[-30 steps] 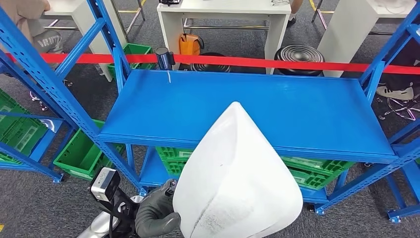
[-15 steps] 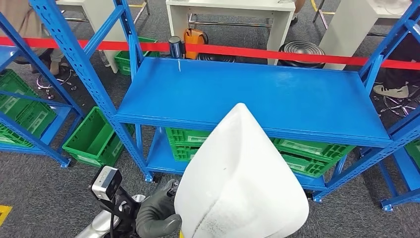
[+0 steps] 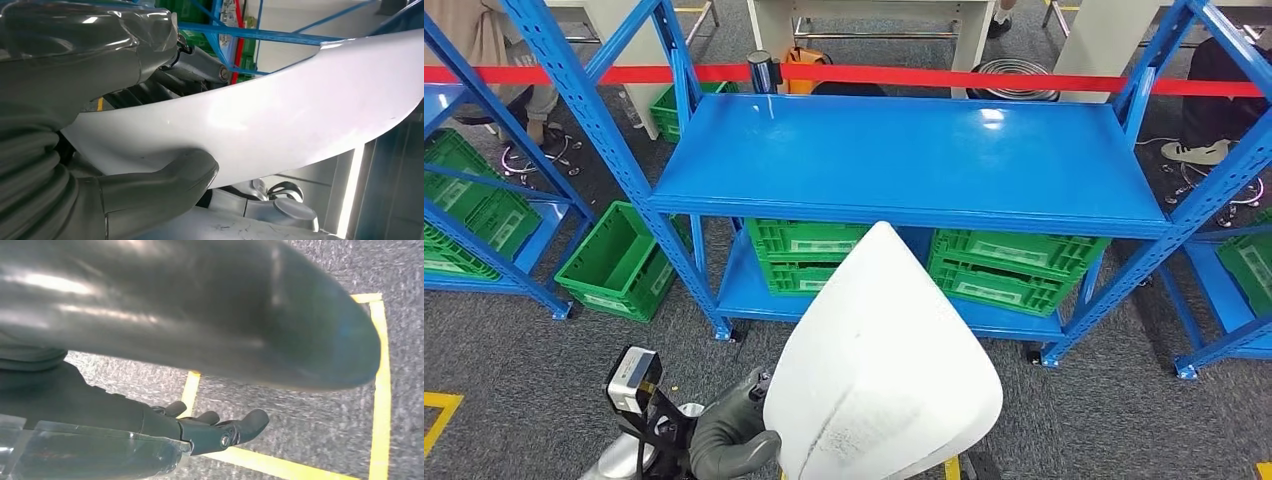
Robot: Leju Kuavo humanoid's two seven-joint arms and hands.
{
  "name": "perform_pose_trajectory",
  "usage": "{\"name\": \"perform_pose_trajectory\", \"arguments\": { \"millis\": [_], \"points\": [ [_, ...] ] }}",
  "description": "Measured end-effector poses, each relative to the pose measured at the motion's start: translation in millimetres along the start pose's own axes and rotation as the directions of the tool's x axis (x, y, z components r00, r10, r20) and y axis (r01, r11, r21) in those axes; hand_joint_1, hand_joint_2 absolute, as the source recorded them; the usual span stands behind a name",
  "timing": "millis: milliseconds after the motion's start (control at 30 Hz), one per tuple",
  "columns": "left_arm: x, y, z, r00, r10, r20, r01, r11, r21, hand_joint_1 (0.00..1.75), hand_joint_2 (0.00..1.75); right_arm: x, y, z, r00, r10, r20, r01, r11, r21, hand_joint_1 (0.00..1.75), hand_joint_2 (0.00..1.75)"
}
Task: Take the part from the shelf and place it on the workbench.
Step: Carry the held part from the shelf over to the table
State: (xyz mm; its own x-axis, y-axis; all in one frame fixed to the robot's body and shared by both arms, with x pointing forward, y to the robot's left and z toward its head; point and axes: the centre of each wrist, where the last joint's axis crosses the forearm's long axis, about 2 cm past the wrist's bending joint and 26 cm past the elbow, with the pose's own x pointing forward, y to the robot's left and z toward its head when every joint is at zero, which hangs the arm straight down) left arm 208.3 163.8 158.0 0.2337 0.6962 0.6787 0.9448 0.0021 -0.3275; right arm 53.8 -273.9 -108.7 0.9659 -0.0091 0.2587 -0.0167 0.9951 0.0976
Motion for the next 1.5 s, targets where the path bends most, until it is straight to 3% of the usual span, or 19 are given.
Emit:
{"name": "perform_pose_trajectory", "arguments": {
  "millis": [333, 833, 1133, 1500],
  "points": [
    [4, 8, -2, 0.999, -0.006, -0.033, 0.005, 1.0, -0.004, 1.75, 1.75, 10, 0, -1, 1.0, -0.014, -0.008, 0.014, 1.0, -0.016, 0.0, 0.0],
    [0, 18, -11, 0.995, 0.024, -0.094, -0.029, 0.998, -0.051, 1.75, 1.75, 2, 2, -1, 0.991, -0.131, 0.027, 0.132, 0.99, -0.059, 0.0, 0.0],
    [-2, 17, -9, 0.993, 0.029, -0.114, -0.035, 0.998, -0.054, 1.75, 1.75, -9, 6, 0, 0.99, -0.14, 0.007, 0.141, 0.988, -0.058, 0.0, 0.0],
    [4, 19, -13, 0.993, 0.006, -0.12, -0.011, 0.999, -0.047, 1.75, 1.75, -1, 18, -2, 0.991, -0.133, 0.017, 0.134, 0.991, -0.03, 0.0, 0.0]
  ]
}}
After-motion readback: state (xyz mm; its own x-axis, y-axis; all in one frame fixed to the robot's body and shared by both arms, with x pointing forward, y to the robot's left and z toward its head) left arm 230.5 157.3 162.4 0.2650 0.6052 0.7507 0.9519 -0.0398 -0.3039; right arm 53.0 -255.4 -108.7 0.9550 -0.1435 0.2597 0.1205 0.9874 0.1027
